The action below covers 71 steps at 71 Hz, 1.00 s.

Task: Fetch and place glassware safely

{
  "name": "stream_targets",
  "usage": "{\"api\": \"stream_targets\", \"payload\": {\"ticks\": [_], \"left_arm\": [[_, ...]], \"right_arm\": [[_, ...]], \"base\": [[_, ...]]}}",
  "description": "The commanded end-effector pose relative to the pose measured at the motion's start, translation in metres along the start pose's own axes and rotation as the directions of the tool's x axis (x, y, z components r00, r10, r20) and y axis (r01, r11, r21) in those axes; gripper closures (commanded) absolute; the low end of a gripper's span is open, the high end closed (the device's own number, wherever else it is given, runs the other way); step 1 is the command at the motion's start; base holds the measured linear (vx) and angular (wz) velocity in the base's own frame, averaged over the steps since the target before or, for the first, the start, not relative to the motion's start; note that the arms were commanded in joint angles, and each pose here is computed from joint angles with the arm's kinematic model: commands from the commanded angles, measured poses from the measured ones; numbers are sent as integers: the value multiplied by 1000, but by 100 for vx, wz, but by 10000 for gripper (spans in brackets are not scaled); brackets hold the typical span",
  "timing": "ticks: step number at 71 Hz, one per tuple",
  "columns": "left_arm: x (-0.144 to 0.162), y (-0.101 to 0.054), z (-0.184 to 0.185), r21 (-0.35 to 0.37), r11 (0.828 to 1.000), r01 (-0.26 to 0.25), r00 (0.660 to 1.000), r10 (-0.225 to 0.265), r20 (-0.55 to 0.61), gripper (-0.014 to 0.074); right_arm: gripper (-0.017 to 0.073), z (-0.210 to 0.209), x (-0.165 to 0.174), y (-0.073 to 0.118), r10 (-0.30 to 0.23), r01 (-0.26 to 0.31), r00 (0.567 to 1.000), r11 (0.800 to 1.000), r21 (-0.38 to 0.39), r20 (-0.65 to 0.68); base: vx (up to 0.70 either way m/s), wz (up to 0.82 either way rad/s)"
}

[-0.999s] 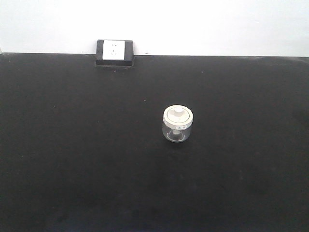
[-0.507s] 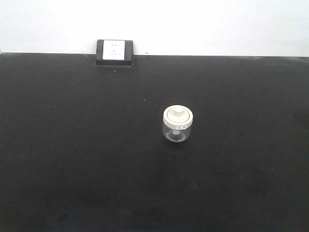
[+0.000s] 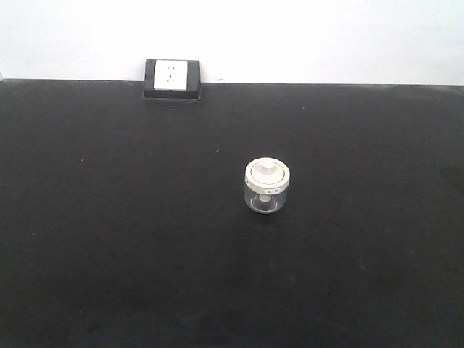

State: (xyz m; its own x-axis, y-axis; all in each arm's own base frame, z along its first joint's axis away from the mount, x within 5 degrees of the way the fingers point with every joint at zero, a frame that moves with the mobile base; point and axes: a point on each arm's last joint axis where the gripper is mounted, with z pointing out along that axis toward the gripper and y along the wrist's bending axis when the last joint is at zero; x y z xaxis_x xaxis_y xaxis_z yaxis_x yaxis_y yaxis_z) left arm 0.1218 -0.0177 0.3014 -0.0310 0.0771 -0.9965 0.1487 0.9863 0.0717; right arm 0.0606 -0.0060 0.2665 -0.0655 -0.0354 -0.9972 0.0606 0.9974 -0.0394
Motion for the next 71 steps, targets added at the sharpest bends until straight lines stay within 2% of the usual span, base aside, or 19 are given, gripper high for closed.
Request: {"api": "stream_targets", "payload": {"ticks": [1,30,52,60,64,71], "left_arm": [[-15,-1,-1,12,1000,15,995,-16,96,601],[-12,0,-4,4,1000,16,998,-16,59,601],[1,3,-32,-31,999,43,995,-46,-86,601],[13,3,-42,-46,998,46,996,-49,-77,601],[22,3,-44,-61,996,62,996,-66,-60,601],[43,3,-49,-88,988,125,991,-129,-40,601]], "right_arm": [[563,-1,-14,1,-5,5,997,1000,-9,81],[563,-1,-14,1,-5,5,997,1000,-9,81],[563,-1,-14,1,-5,5,997,1000,-9,81],[563,-1,-14,1,-5,5,997,1000,-9,81],[563,-1,-14,1,-5,5,997,1000,-9,81],[563,-1,-14,1,-5,5,997,1000,-9,81]], "base": [[0,0],[0,0],[0,0],[0,0],[0,0],[0,0]]}}
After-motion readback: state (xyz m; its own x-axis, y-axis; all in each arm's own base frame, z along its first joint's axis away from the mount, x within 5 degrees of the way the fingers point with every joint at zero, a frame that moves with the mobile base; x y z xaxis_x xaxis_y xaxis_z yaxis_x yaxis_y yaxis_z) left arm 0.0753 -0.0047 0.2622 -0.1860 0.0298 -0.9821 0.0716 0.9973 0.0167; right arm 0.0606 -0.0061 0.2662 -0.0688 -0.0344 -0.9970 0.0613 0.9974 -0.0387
